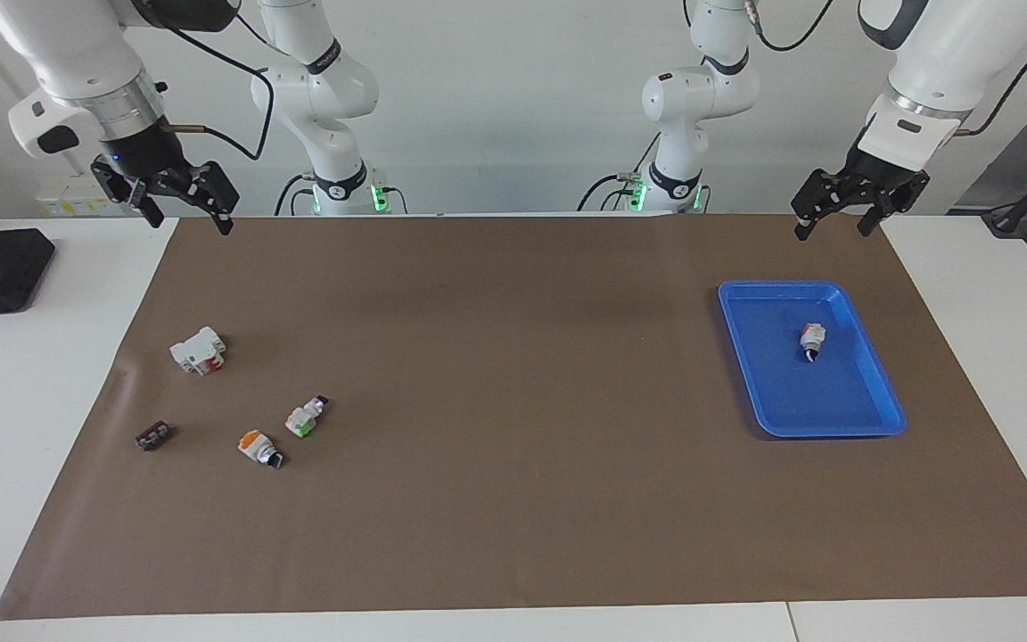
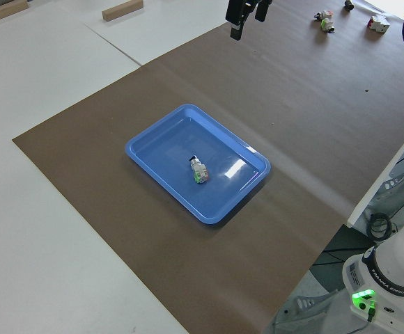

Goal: Turn and place switch with both arms
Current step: 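Move the right gripper toward the small white-and-orange switch, then lower the right gripper and grasp the white-and-orange switch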

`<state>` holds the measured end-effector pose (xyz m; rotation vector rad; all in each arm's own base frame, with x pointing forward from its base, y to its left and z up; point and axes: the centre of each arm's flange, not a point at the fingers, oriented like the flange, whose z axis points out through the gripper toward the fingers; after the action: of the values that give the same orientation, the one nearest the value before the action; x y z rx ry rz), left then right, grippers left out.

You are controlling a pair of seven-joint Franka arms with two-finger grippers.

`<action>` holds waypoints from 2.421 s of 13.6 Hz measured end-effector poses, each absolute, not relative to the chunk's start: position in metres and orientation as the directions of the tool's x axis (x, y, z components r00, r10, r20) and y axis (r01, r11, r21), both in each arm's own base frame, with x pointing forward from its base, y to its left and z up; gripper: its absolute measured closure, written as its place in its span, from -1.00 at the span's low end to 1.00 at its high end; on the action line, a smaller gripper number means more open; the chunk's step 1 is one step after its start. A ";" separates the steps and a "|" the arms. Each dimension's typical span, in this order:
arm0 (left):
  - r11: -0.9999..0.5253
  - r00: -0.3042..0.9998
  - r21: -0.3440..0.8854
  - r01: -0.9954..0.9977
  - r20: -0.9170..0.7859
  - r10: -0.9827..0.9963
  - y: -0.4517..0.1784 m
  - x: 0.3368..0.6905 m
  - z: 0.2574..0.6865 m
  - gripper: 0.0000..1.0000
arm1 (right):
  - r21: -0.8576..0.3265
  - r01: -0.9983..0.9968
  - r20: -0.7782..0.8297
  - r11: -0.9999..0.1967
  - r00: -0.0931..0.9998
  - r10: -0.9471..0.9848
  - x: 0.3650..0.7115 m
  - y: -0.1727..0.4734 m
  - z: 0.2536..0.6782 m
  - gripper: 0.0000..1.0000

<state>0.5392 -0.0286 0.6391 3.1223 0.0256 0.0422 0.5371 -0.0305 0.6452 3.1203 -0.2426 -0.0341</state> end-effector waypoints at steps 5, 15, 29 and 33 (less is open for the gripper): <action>-1.000 1.000 0.019 0.016 0.027 0.017 -0.029 0.539 0.639 -1.00 | 0.013 -0.157 -0.020 -0.987 0.987 -0.157 0.537 -0.032 0.646 -1.00; -1.000 1.000 0.019 0.016 0.027 0.017 -0.029 0.539 0.639 -1.00 | -0.014 -0.221 0.132 -0.975 0.966 -0.221 0.570 -0.017 0.588 -1.00; -1.000 1.000 0.019 0.016 0.027 0.017 -0.029 0.539 0.639 -1.00 | -0.024 -0.544 0.006 -0.839 0.839 -0.544 0.640 0.025 0.307 -1.00; -1.000 1.000 0.019 0.016 0.027 0.017 -0.029 0.539 0.639 -1.00 | -0.028 -0.550 0.016 -0.835 0.835 -0.551 0.634 0.022 0.291 -1.00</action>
<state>0.5392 -0.0286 0.6391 3.1223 0.0256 0.0421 0.6341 0.0225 0.2910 3.0297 -0.9089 0.0371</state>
